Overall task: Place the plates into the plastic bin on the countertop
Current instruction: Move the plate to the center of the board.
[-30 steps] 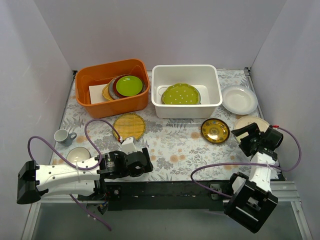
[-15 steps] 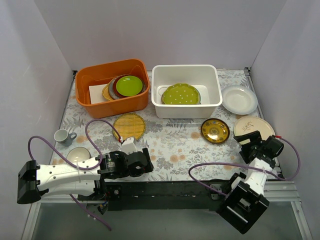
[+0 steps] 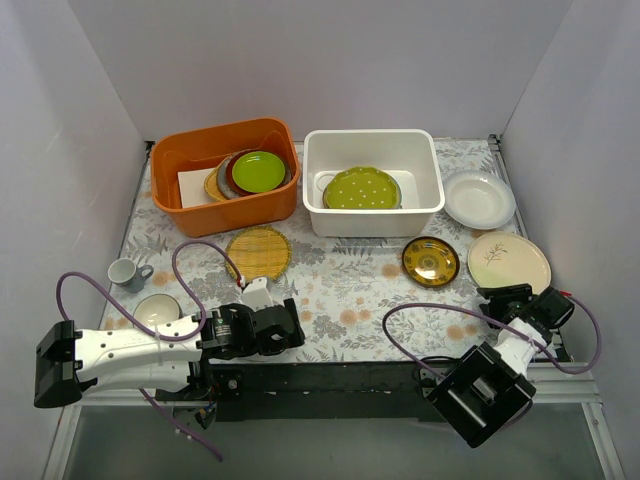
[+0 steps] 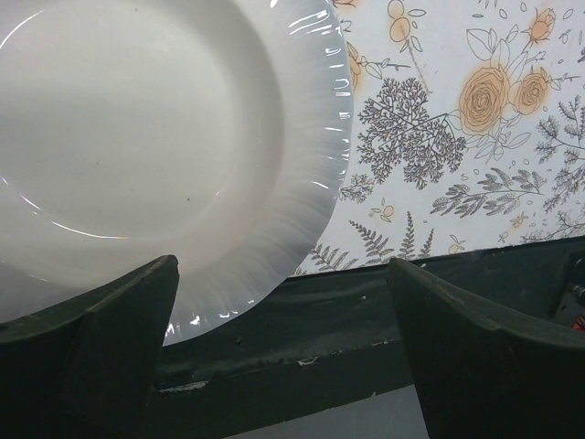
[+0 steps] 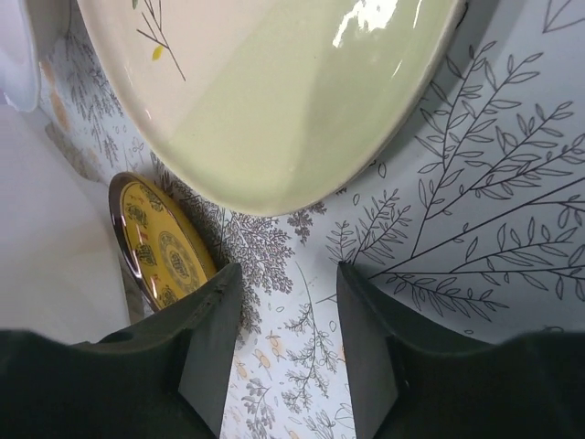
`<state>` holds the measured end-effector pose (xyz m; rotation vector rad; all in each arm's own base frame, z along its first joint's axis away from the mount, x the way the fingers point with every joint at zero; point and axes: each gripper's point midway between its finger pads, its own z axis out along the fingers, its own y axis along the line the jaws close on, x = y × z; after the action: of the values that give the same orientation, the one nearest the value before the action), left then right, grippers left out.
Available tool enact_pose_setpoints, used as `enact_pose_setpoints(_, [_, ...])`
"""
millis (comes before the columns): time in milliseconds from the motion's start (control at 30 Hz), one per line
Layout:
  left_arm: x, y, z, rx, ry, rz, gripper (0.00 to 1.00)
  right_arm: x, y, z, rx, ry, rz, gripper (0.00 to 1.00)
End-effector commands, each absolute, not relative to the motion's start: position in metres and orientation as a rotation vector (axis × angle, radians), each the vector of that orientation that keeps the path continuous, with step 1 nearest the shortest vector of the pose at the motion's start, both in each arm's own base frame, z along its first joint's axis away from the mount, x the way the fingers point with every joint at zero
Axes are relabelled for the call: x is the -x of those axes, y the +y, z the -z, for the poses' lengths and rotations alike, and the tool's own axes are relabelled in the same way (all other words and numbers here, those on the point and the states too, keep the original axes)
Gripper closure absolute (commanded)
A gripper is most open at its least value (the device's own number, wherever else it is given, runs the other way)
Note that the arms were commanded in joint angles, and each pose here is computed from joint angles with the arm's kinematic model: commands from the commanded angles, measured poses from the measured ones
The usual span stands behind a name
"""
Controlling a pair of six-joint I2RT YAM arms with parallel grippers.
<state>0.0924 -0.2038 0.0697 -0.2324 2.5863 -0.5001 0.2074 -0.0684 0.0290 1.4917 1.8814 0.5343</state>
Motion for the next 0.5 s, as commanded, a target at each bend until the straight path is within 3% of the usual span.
enact_pose_setpoints(0, [-0.094, -0.21, -0.073, 0.376, 2.576, 0.56, 0.02, -0.204, -0.07, -0.019, -1.527, 1.873, -0.57, 0.46])
enact_pose_setpoints(133, [-0.094, -0.211, -0.071, 0.377, 2.577, 0.563, 0.02, -0.201, -0.073, -0.017, -1.532, 1.878, -0.574, 0.47])
enact_pose_setpoints(333, [-0.094, -0.213, -0.071, 0.368, 2.581, 0.554, 0.02, -0.201, -0.064, -0.014, -1.536, 1.861, -0.636, 0.78])
enact_pose_setpoints(467, [-0.094, -0.214, -0.071, 0.372, 2.581, 0.557, 0.02, -0.202, -0.058, -0.016, -1.518, 1.863, -0.676, 0.89])
